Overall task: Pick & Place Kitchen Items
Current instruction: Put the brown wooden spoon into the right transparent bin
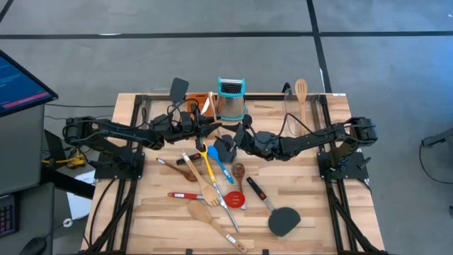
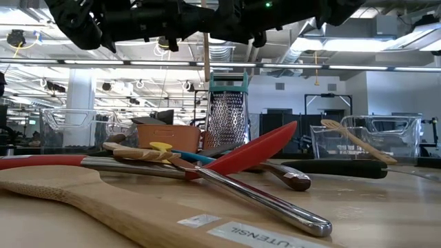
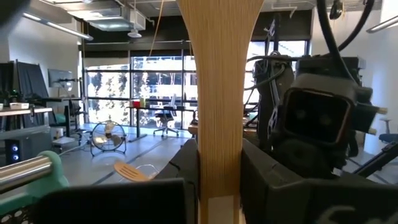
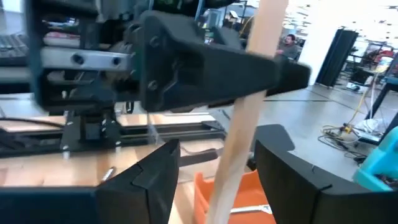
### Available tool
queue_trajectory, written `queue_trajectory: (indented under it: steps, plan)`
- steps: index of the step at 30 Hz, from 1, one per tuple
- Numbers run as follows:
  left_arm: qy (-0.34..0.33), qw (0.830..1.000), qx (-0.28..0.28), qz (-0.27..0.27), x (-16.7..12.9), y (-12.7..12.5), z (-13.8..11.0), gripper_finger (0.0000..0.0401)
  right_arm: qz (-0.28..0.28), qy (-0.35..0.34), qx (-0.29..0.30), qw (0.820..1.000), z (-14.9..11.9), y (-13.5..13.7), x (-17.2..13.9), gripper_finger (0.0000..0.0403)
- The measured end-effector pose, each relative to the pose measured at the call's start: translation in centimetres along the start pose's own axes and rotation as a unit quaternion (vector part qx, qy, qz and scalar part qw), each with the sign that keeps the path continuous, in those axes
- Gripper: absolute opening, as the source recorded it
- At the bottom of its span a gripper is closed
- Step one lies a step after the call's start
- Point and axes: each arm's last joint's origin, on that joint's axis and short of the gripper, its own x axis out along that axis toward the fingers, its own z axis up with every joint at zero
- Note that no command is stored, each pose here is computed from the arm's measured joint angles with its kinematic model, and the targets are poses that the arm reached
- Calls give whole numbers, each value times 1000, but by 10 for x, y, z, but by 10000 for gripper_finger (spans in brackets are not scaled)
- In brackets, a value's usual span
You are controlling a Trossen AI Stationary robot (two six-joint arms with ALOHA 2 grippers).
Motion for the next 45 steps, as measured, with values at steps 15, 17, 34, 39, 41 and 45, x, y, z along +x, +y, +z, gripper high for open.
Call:
queue_trajectory:
  steps: [15,17,34,39,41,45]
  plan:
    - [5,1000,-4,5,0,1,-2,40,3,-8,5,1000,6,-8,11,131]
    - [5,1000,-8,4,0,0,-2,40,2,-6,9,1000,3,-8,13,125]
    - [25,999,-14,-16,0,-3,-6,40,12,6,-1,1000,-7,-1,40,107]
    - [29,1000,-8,-8,0,-3,-7,38,7,13,-4,1000,-8,-2,39,107]
    - [29,1000,-7,-4,0,-2,-7,40,3,19,-7,1000,-7,-2,39,107]
    - [29,1000,-6,-2,0,-2,-7,39,-8,30,-10,999,-9,-3,38,102]
